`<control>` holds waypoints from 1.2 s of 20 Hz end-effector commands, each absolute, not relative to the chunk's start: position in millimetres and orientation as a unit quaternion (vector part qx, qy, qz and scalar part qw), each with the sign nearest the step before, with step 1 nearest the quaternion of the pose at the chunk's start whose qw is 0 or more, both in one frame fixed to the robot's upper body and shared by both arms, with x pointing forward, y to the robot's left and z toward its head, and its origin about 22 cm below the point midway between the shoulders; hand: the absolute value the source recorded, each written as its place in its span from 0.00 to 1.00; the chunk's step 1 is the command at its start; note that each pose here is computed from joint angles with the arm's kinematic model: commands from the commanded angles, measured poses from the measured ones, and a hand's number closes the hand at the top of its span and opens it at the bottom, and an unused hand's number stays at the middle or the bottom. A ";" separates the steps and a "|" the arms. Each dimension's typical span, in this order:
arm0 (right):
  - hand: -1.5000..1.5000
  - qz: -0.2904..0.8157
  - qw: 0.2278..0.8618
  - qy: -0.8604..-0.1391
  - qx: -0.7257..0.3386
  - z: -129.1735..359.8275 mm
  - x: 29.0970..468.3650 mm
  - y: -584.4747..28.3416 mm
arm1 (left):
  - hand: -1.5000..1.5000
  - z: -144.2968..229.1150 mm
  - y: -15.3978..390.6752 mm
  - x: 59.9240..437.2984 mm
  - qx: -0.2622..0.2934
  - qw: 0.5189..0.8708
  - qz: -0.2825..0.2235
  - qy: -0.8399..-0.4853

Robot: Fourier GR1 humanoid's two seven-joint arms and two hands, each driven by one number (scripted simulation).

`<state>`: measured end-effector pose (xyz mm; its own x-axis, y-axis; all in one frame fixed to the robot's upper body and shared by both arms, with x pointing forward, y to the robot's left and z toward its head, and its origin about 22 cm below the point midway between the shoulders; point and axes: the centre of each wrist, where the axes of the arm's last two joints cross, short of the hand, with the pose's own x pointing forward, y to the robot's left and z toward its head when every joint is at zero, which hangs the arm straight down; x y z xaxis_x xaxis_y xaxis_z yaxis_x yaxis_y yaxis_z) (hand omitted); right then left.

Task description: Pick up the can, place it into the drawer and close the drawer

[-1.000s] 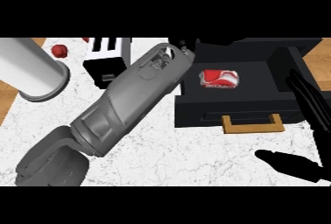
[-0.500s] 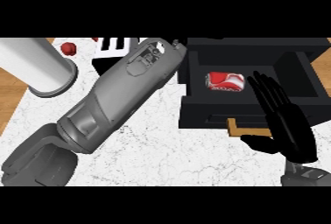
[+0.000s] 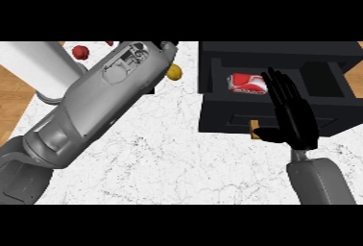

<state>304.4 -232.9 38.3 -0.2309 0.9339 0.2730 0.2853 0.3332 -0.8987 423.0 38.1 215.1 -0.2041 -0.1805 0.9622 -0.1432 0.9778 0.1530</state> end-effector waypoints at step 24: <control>0.00 0.337 0.404 -0.657 -0.540 36.4 427.3 -205.9 | 0.00 187.2 111.6 377.3 0.102 0.649 -0.033 -0.753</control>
